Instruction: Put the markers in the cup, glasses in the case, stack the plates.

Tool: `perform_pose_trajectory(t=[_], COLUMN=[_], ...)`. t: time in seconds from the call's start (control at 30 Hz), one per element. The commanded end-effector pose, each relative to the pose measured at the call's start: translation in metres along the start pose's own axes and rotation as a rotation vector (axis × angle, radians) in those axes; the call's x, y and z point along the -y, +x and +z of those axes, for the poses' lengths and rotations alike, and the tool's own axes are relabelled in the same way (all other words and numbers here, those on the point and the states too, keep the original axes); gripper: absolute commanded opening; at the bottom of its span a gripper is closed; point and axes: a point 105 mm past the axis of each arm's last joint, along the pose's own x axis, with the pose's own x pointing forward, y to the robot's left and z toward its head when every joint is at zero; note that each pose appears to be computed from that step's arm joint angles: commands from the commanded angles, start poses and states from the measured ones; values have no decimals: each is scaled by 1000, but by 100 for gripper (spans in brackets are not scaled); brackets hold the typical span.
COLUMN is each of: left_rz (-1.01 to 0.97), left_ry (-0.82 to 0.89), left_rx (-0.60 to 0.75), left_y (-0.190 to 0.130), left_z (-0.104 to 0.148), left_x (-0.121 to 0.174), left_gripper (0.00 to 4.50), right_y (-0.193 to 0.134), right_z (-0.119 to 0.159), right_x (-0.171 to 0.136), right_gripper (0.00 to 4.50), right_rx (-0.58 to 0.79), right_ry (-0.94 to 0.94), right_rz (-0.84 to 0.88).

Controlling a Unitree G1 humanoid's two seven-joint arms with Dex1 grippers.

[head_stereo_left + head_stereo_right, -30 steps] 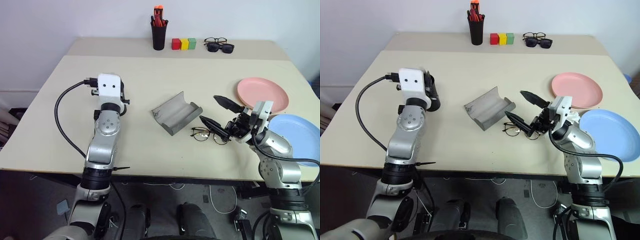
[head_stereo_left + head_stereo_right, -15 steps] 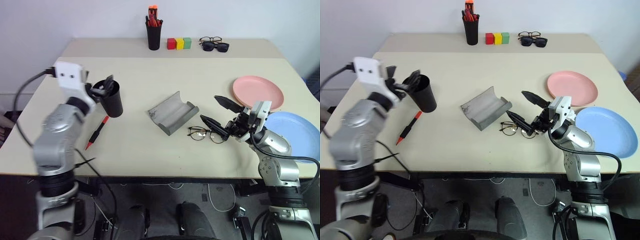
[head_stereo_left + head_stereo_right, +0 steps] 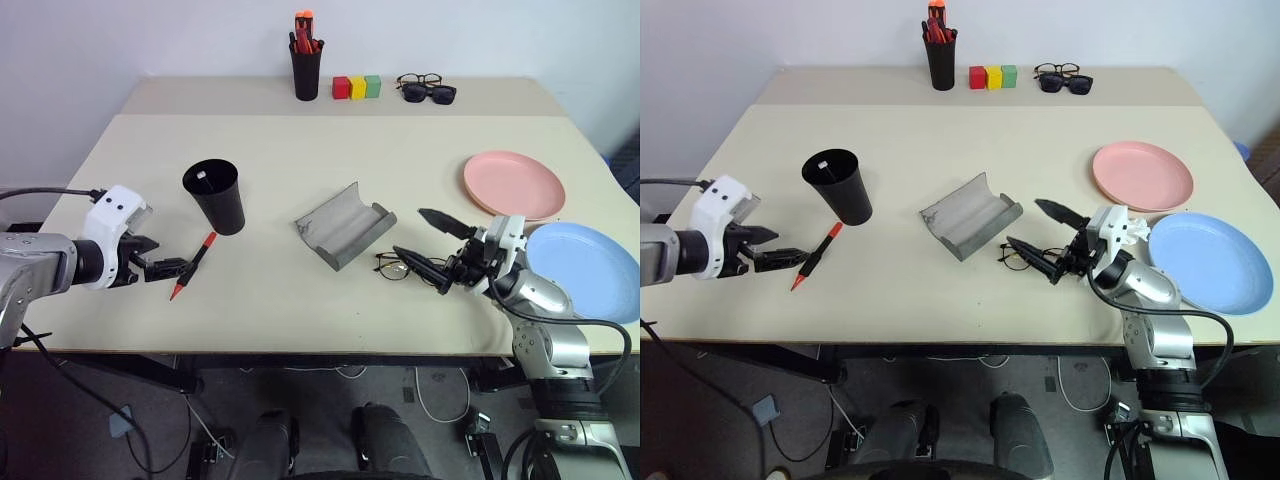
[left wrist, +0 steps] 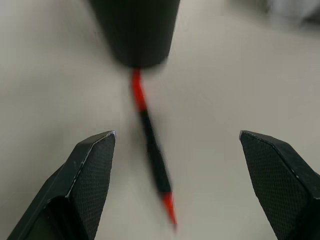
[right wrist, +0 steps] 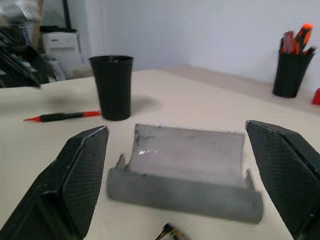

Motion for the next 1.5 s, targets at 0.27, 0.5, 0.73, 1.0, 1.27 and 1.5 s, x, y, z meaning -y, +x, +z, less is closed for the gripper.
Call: perform_pose_trajectory(t=[0.27, 0.5, 0.73, 1.0, 1.27, 1.5], left_rz=[84, 110, 163, -55, -474, 170], left_ry=[-77, -145, -179, -137, 335, 332], left_rx=[-121, -224, -255, -216, 136, 868], left_y=[27, 49, 61, 64, 27, 36], left_z=[0, -22, -32, -33, 12, 136], left_x=[2, 4, -4, 40, 148, 90], left_gripper=[406, 406, 184, 41, 41, 41], right_y=[3, 0, -1, -1, -5, -3], right_z=[-3, -10, -11, -11, -10, -4], right_x=[-28, -37, -36, -32, -30, -22], right_gripper=[450, 450, 450, 450, 450, 450], right_rx=[-64, -110, -86, -77, -76, -41], right_ry=[-56, -96, -94, -90, -74, -103], right_rz=[186, 278, 271, 242, 196, 109])
